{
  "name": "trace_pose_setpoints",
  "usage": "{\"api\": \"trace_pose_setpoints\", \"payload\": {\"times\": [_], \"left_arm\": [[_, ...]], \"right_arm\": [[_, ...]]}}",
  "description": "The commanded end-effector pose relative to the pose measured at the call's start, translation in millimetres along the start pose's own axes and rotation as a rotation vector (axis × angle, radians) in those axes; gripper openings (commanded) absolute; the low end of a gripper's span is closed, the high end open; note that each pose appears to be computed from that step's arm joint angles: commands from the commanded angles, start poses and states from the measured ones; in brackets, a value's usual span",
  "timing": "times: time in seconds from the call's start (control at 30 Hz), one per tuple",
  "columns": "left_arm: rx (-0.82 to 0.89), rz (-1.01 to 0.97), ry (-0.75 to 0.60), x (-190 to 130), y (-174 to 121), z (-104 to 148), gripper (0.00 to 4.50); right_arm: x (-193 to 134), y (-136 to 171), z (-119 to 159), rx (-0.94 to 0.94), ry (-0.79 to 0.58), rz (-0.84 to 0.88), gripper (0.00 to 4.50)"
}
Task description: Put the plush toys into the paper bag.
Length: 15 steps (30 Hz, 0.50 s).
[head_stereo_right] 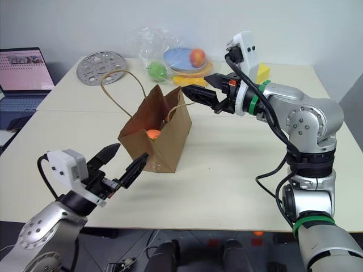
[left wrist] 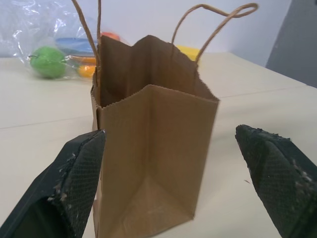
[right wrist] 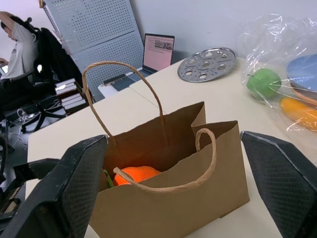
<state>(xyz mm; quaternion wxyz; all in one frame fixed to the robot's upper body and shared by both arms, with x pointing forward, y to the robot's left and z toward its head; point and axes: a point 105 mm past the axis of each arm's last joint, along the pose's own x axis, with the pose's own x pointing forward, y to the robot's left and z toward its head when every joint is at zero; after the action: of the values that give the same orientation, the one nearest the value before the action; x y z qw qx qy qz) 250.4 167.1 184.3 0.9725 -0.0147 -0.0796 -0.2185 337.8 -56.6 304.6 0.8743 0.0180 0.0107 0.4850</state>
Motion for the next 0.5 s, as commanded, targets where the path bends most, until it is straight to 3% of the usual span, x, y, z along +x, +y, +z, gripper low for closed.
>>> {"api": "trace_pose_setpoints", "payload": {"times": [0.03,0.33,0.5], "left_arm": [[0.041,0.002,-0.039,3.9,-4.3,-0.4,4.48],[0.065,0.003,-0.06,-10.9,-14.7,-1.2,4.48],[0.106,0.115,-0.083,-15.6,5.1,2.8,4.48]], "right_arm": [[-8.5,4.1,19.4,-0.052,-0.049,-0.013,4.5],[-14.1,3.2,20.9,-0.063,-0.042,-0.045,4.5],[-16.0,2.9,19.9,-0.058,-0.04,-0.053,4.5]]}}
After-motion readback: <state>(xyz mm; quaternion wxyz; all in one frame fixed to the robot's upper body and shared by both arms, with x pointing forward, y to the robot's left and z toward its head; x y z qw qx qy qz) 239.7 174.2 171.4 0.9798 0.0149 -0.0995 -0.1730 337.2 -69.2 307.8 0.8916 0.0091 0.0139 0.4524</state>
